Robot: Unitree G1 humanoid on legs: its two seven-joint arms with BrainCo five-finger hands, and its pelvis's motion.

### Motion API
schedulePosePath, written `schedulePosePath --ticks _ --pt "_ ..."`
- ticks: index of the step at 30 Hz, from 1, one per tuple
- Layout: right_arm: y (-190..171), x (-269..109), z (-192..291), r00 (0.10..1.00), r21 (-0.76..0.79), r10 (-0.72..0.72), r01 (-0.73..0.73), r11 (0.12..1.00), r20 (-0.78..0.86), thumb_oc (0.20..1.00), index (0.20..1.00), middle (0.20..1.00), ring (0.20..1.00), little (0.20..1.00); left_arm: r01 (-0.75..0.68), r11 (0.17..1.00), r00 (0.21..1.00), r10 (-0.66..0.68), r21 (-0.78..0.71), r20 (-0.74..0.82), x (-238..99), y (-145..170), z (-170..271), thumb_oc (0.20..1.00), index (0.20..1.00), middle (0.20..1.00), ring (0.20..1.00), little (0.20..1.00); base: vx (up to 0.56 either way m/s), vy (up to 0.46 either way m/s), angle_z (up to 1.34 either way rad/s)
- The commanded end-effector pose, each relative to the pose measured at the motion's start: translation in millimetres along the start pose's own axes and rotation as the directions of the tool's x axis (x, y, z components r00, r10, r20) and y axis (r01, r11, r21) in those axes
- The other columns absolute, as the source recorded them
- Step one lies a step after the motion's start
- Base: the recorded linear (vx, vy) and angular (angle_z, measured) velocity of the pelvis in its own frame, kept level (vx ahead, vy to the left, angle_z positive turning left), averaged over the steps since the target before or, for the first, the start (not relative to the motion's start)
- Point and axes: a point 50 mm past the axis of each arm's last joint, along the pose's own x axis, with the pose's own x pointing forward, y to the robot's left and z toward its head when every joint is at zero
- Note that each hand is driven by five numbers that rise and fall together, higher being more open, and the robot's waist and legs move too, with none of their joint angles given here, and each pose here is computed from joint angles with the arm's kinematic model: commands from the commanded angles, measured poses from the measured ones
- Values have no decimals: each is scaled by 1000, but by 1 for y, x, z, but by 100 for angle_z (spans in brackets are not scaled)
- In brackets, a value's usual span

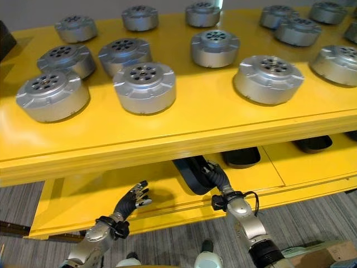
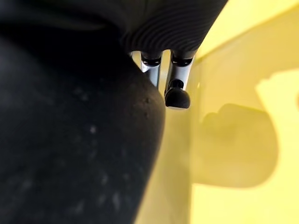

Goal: Move parts from the plastic box to the shelf.

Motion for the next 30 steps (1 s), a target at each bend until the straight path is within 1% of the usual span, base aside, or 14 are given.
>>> schedulePosePath --ticks 1,6,11,16,20,21,23,25,27,28,30 --pt "19 16 43 981 48 32 -42 998 190 200 200 200 200 200 36 999 997 -38 34 64 -2 -3 17 1000 1000 1000 1000 1000 29 -24 -5" --pt "17 16 45 982 35 13 -20 999 190 200 200 200 200 200 36 999 997 -38 37 71 -1 -4 22 1000 1000 1000 1000 1000 -15 -3 1" --pt "20 25 55 979 21 -3 -2 1000 204 200 200 200 200 200 26 999 994 -30 43 103 6 -7 34 1000 1000 1000 1000 1000 -105 3 5" --pt "25 43 80 968 33 -25 17 999 252 200 200 200 200 200 31 998 985 -41 63 168 20 -16 56 1000 1000 1000 1000 1000 -197 15 7" --pt "31 55 102 956 30 -45 38 999 290 200 200 200 200 200 8 998 974 -22 65 225 28 -23 72 1000 1000 1000 1000 1000 -169 26 11" --pt "35 62 116 947 31 -74 67 997 311 200 200 200 200 200 -27 998 958 8 64 286 34 -26 86 1000 1000 1000 1000 1000 -198 35 11" --pt "36 66 123 943 40 -96 88 995 319 200 200 200 200 200 -47 997 947 28 55 319 36 -28 93 1000 1000 1000 1000 1000 -152 18 10" --pt "35 74 135 929 55 -149 138 989 339 200 200 200 200 200 -109 994 901 88 27 425 37 -29 112 1000 1000 1000 1000 1000 -107 2 12" --pt "35 75 138 925 60 -164 152 987 344 200 200 200 200 200 -138 990 876 118 8 468 36 -28 119 1000 1000 1000 1000 1000 -83 -8 10" --pt "34 77 143 916 71 -191 177 982 352 200 200 200 200 200 -171 985 831 162 -33 532 33 -27 133 1000 1000 1000 1000 1000 -113 -33 11" --pt "29 79 147 908 87 -223 206 975 354 200 200 200 200 200 -202 977 771 206 -75 603 27 -26 148 1000 1000 1000 1000 1000 -110 -53 8"
